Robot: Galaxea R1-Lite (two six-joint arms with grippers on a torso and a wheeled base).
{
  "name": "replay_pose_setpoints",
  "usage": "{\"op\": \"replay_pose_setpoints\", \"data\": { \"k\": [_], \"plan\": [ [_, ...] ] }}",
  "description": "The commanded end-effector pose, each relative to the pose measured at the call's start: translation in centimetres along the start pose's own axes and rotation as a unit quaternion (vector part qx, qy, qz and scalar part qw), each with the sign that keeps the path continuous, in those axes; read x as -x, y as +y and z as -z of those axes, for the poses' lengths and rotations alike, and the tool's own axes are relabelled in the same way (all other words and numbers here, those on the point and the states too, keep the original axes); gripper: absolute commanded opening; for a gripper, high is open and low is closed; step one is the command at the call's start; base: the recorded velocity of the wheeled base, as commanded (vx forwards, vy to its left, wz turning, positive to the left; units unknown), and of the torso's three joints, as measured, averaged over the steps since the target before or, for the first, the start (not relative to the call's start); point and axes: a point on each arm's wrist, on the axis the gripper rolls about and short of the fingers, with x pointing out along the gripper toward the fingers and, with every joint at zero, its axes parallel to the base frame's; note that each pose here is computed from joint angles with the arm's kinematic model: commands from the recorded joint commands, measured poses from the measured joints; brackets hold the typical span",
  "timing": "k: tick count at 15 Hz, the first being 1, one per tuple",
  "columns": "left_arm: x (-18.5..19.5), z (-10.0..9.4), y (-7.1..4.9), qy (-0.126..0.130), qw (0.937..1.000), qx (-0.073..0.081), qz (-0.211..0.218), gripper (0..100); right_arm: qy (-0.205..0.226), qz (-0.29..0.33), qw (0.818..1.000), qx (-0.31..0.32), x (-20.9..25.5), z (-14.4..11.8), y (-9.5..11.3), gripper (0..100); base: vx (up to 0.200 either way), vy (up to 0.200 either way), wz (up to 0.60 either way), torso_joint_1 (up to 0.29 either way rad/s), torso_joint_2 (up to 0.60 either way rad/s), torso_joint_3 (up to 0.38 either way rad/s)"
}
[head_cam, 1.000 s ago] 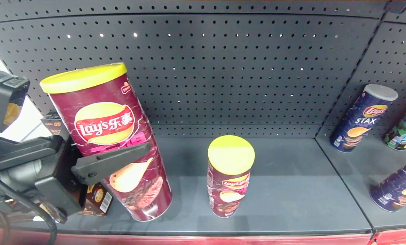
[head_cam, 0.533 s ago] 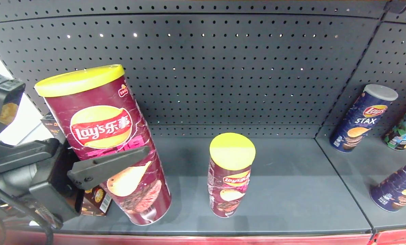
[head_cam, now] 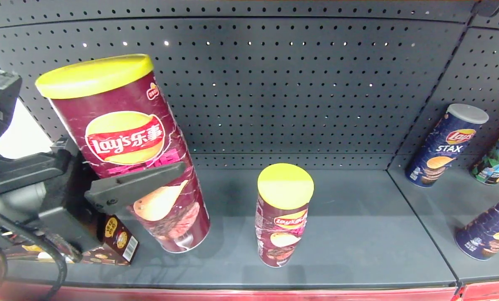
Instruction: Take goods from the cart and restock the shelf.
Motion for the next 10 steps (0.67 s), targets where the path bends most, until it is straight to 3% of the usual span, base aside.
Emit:
{"op": "replay_pose_setpoints", "data": {
  "k": [1,2,3,6,8,10],
  "plan": [
    [-0.8,0.3,3.7,0.025,0.998,-0.033,-0.048,0,0.003,0.0,1.0,0.001,0.0,0.0,0.0,100,0.0,0.0,0.0,0.0,0.0,0.0],
    [-0.9,0.2,4.5,0.026,0.9973,-0.041,-0.056,0,0.004,0.0,1.0,0.0,-0.1,0.0,0.0,100,0.0,0.0,0.0,0.0,0.0,0.0],
    [-1.4,0.4,4.4,0.028,0.9981,-0.034,-0.042,0,0.003,0.0,1.0,0.0,0.0,0.0,0.0,100,0.0,0.0,0.0,0.0,0.0,0.0],
    [-2.9,0.1,5.8,0.024,0.9978,-0.041,-0.046,0,0.004,0.0,1.0,0.0,-0.1,0.0,0.0,100,0.0,0.0,0.0,0.0,0.0,0.0],
    [-5.4,-0.3,6.6,0.013,0.999,-0.041,0.014,0,0.004,0.0,1.0,0.0,-0.1,0.0,0.0,100,0.0,0.0,0.0,0.0,0.0,0.0],
    [-5.9,0.1,6.9,0.017,0.9991,-0.037,0.016,0,0.003,0.0,1.0,0.0,0.0,0.0,0.0,100,0.0,0.0,0.0,0.0,0.0,0.0]
  ]
}}
